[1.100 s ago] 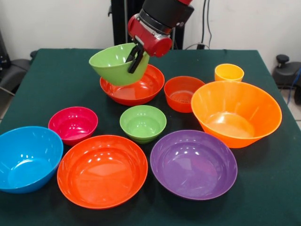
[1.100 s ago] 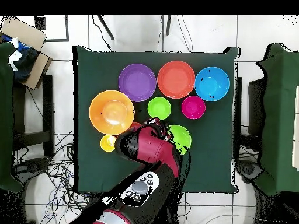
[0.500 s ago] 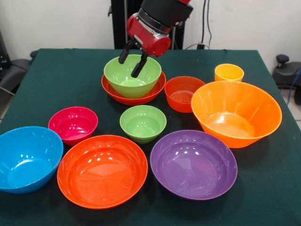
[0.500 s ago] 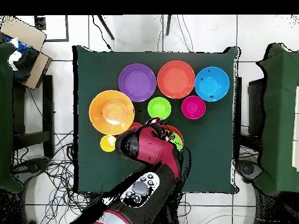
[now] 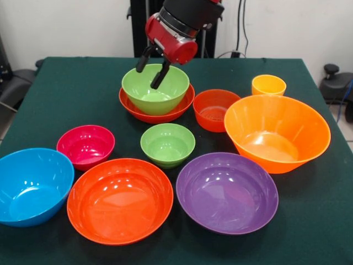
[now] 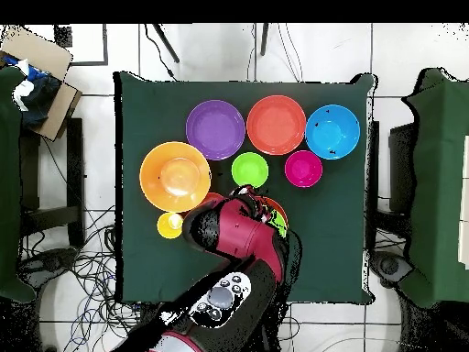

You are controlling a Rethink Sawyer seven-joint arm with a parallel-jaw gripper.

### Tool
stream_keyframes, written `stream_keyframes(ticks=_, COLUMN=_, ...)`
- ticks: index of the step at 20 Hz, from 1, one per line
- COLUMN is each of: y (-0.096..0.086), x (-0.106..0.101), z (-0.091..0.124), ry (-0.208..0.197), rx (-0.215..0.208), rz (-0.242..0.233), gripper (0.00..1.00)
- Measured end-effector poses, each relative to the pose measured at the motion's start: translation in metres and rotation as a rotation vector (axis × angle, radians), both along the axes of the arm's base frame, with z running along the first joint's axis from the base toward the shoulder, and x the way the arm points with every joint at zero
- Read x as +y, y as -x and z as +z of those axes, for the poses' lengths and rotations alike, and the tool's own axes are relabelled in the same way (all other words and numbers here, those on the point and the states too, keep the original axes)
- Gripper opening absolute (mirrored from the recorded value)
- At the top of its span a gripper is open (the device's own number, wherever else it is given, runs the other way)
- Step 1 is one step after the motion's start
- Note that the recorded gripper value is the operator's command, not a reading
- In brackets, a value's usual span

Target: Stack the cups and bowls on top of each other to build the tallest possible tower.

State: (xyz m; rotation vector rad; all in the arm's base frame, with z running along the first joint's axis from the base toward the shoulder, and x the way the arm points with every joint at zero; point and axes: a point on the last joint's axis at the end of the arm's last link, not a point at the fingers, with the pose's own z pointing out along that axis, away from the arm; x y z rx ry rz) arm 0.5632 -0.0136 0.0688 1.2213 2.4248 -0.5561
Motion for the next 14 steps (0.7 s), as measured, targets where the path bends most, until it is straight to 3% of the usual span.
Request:
stream_keyframes(ticks=8, y=-0.002, x=0.003, z=0.007, ry=0.007, rx=-0.01, rz=0.008, gripper=1.0)
stream_keyframes(ticks=14, y=-0.005, x=0.007, z=0.023, ry=-0.012, rx=-0.014, rz=-0.007, gripper=1.0)
